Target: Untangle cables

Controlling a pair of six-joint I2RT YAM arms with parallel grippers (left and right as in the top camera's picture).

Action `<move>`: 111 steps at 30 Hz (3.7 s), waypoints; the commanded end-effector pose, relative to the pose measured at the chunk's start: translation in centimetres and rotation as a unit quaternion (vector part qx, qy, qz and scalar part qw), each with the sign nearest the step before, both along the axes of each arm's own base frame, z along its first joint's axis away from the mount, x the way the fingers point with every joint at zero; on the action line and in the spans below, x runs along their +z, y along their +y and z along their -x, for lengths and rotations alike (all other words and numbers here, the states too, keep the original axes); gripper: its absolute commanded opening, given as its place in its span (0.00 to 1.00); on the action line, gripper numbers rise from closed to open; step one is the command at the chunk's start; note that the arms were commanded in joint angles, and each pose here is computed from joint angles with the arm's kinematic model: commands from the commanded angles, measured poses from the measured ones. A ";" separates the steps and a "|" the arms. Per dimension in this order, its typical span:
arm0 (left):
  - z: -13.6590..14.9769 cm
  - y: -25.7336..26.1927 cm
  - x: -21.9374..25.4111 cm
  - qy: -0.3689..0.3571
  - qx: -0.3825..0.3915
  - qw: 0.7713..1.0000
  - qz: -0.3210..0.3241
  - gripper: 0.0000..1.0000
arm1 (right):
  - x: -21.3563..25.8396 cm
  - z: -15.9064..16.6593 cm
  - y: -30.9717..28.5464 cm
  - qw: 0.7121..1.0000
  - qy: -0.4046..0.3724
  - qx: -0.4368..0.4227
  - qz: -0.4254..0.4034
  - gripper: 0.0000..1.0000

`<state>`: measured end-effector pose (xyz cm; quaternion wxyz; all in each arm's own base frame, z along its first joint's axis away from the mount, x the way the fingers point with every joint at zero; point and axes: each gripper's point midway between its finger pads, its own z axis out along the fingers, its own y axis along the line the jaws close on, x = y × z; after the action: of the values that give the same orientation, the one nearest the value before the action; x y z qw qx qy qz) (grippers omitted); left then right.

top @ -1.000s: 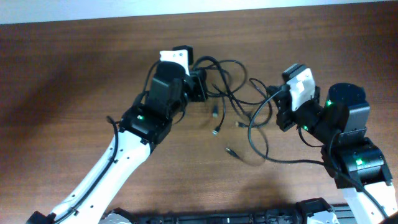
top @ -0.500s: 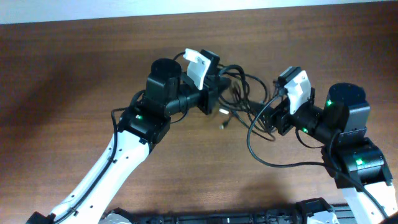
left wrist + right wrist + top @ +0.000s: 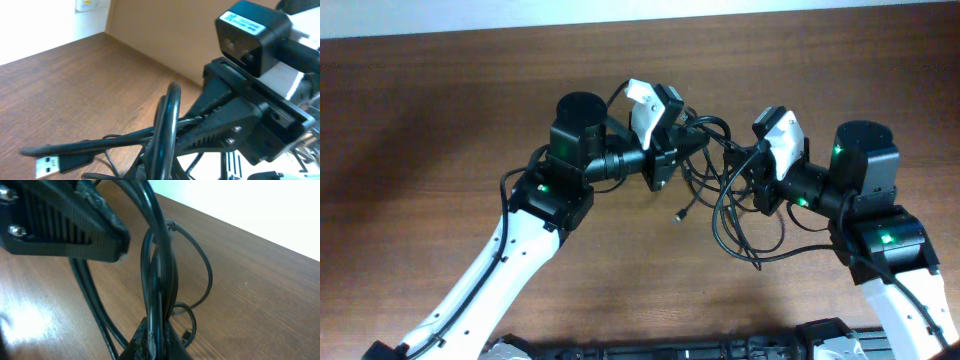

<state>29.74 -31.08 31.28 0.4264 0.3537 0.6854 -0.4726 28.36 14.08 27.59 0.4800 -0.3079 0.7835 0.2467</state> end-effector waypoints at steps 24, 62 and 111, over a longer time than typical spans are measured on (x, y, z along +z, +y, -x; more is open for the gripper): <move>-7.2 9.6 -4.8 0.168 0.395 0.902 -0.053 0.00 | 0.4 -2.1 -6.0 0.971 0.037 -0.237 -0.011 0.34; 3.5 3.4 7.3 -0.021 0.039 0.998 0.054 0.00 | 0.7 -3.6 -1.9 0.996 -0.023 -0.087 0.007 0.63; 2.0 4.2 6.2 -0.012 0.091 0.995 0.033 0.00 | -1.6 -4.4 -1.0 0.998 0.017 -0.062 0.005 0.64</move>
<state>28.88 -26.95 35.69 0.4771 0.2639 0.7162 -0.4357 32.26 13.54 25.87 0.4737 -0.2554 0.8092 0.2360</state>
